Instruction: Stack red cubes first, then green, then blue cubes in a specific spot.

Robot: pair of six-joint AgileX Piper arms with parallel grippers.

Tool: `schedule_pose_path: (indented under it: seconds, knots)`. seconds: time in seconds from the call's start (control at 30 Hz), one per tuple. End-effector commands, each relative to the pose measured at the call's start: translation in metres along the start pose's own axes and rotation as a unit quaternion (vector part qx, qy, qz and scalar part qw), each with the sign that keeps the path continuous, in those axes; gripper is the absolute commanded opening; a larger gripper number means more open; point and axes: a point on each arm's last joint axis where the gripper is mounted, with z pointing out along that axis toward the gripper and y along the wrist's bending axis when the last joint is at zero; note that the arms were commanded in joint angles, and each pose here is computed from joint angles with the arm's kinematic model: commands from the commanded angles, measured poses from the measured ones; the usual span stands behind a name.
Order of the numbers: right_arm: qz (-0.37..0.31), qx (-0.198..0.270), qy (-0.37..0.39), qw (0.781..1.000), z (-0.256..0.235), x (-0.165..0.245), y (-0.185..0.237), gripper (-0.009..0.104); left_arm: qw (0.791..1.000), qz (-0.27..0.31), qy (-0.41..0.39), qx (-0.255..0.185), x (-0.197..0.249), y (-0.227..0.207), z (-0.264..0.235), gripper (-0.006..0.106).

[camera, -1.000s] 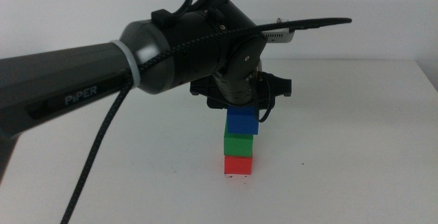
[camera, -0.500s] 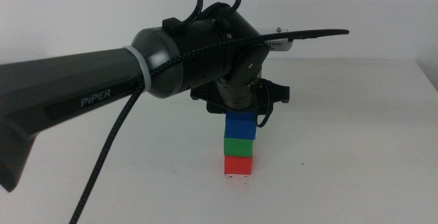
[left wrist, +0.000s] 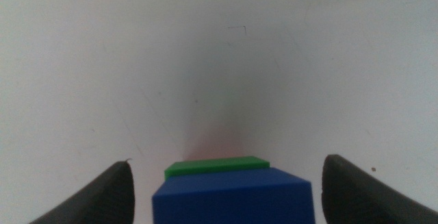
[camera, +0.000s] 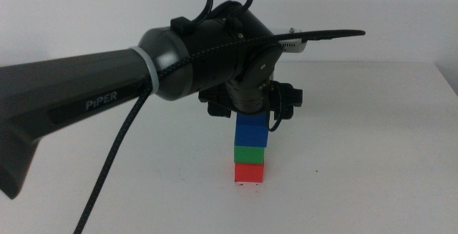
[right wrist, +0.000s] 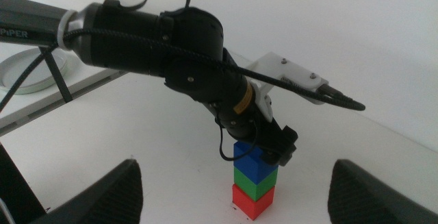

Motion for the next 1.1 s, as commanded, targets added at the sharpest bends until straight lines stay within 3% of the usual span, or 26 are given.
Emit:
schedule_pose_path:
  seconds: [0.0, 0.2, 0.3, 0.37, 0.43, 0.63, 0.77, 0.83, 0.93, 1.07]
  knots:
    - [-0.007, 0.001, -0.001, 1.0, 0.0, 0.001, 0.0, 0.081, 1.0, 0.014, -0.007, 0.001, -0.005, -0.001, -0.012, 0.094]
    - [-0.007, 0.001, -0.001, 1.0, 0.0, 0.001, 0.0, 0.081, 0.996, 0.054, -0.052, 0.047, -0.019, 0.006, -0.083, 0.094]
    - [-0.007, 0.001, -0.001, 1.0, 0.0, 0.001, 0.0, 0.081, 0.986, 0.114, -0.102, 0.066, -0.023, 0.017, -0.127, 0.094]
    - [-0.007, 0.001, -0.001, 1.0, 0.0, 0.001, 0.0, 0.081, 0.981, 0.144, -0.117, 0.051, -0.019, 0.032, -0.157, 0.094]
    - [-0.007, 0.001, -0.001, 1.0, 0.0, 0.001, 0.0, 0.081, 0.985, 0.139, -0.097, 0.021, -0.009, 0.051, -0.181, 0.094]
    - [-0.007, 0.0, -0.004, 1.0, 0.0, 0.0, 0.0, 0.081, 0.97, 0.185, -0.16, -0.004, 0.012, 0.114, -0.246, 0.094]
    - [-0.007, 0.0, -0.005, 1.0, 0.0, 0.0, 0.0, 0.081, 0.969, 0.175, -0.173, -0.037, 0.031, 0.157, -0.263, 0.094]
    - [-0.007, 0.0, -0.005, 1.0, 0.0, 0.0, 0.0, 0.081, 0.972, 0.162, -0.171, -0.017, 0.049, 0.177, -0.265, 0.094]
    - [-0.007, 0.0, -0.006, 1.0, -0.001, 0.0, 0.0, 0.081, 0.952, 0.153, -0.265, -0.003, 0.077, 0.205, -0.266, 0.094]
    - [-0.008, 0.001, -0.004, 1.0, 0.001, 0.0, 0.0, 0.081, 0.936, 0.089, -0.34, -0.027, 0.109, 0.224, -0.251, 0.094]
